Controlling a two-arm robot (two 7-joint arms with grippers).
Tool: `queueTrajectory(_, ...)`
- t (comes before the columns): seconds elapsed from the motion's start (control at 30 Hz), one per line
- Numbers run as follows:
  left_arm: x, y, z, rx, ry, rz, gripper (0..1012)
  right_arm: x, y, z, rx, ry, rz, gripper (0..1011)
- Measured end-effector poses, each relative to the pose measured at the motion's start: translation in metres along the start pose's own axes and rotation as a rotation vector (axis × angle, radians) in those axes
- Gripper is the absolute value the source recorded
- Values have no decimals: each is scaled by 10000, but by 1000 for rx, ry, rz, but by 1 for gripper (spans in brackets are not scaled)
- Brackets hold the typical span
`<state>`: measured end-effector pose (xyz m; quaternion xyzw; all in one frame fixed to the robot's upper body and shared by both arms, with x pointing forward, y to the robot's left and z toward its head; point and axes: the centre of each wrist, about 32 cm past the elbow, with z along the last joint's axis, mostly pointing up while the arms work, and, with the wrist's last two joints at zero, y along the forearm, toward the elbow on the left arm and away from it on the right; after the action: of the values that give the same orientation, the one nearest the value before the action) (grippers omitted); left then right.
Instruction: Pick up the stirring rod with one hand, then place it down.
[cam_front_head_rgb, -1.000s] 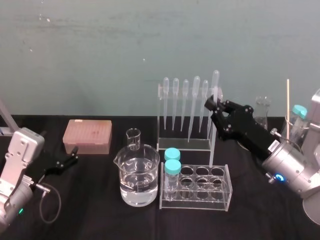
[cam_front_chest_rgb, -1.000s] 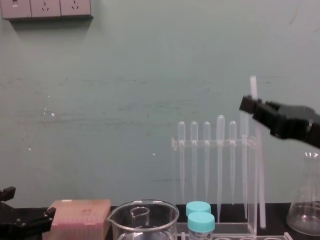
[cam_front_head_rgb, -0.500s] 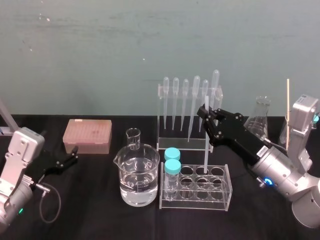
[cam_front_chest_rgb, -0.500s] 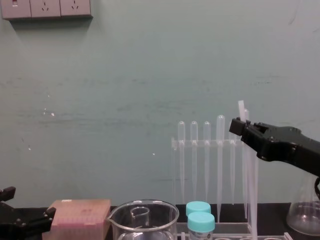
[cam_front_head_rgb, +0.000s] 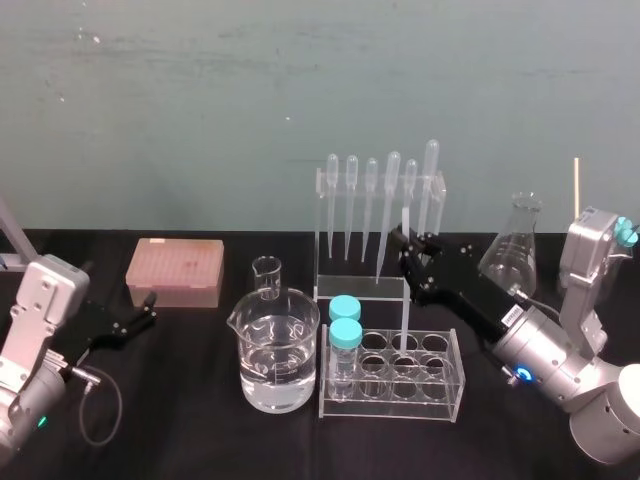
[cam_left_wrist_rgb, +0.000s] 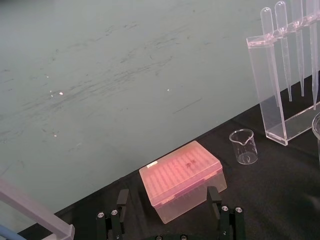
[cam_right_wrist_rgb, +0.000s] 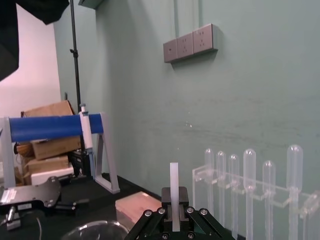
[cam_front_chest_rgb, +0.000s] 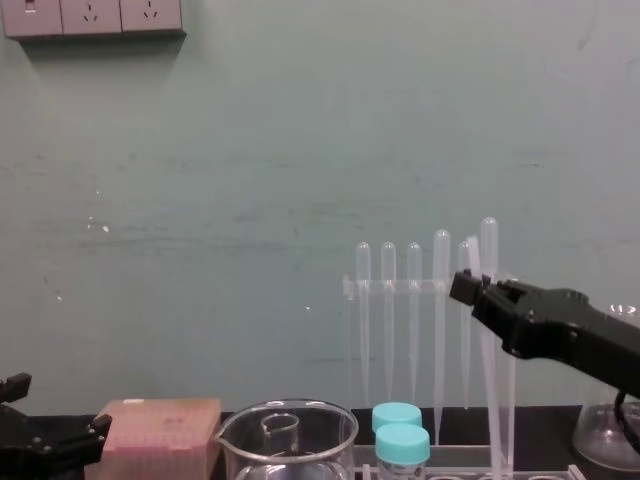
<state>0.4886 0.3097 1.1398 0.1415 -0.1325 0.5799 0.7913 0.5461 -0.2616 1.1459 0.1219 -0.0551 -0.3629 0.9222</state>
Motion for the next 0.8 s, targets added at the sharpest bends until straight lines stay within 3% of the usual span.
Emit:
queueTrajectory(0.5,0,0,0,0,0,0,1000,-17,-82,-171,-61,13,-19,70)
queueTrajectory(0.8,0,0,0,0,0,0,1000,-27,-92,-190,-69,17,-27,69)
